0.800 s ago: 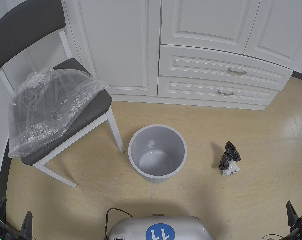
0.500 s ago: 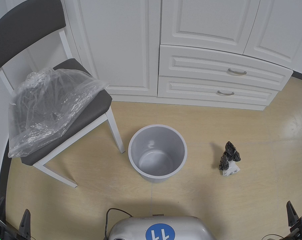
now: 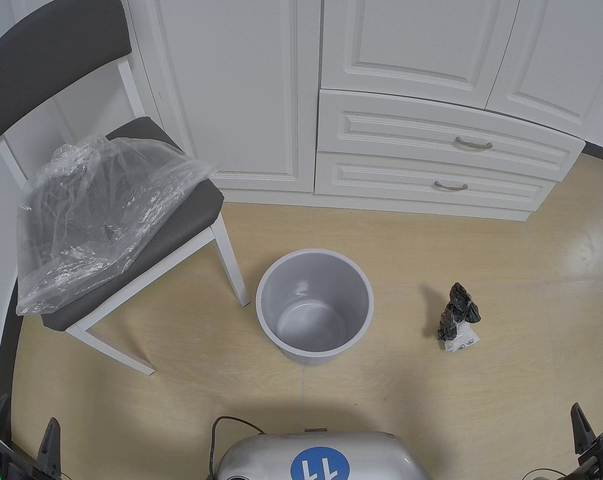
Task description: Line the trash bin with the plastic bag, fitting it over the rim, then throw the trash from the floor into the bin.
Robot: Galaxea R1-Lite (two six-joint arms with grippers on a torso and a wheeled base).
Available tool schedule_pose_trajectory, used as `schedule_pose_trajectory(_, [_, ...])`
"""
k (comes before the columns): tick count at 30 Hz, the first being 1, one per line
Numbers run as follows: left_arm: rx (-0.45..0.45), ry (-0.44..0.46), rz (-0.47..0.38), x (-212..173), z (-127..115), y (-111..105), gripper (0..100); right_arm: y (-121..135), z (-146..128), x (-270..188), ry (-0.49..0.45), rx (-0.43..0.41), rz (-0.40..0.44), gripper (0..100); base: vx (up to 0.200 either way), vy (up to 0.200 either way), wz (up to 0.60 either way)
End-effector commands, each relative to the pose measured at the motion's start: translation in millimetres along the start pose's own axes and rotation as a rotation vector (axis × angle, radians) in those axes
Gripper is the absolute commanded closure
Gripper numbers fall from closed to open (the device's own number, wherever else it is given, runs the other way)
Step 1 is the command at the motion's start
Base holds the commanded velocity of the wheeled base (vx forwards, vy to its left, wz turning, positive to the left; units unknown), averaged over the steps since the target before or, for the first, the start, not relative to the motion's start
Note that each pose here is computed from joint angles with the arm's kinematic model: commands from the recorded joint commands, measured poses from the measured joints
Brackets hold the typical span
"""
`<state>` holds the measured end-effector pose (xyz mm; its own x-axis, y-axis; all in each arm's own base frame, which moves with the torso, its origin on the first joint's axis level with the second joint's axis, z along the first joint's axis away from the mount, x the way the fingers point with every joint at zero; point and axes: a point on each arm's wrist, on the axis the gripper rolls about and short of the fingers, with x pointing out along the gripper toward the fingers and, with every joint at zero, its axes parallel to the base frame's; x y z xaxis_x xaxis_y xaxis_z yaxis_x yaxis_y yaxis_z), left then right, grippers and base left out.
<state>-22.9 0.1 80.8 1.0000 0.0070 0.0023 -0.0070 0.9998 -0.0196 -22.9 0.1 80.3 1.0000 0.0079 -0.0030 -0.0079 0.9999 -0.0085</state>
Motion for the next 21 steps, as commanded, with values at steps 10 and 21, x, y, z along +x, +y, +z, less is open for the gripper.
schedule_pose_trajectory(10, [-0.003, 0.001, 0.008, 0.1, -5.2, 0.1, 0, 0.1, -5.3, 0.1, 0.002, -0.005, -0.002, 0, 0.000, 0.000, 0.00])
schedule_pose_trajectory(21, [0.083, -0.003, -0.045, 0.0, -4.9, -1.0, 0, 0.6, -5.1, 0.1, -0.001, -0.059, 0.018, 0, 0.000, 0.000, 0.00])
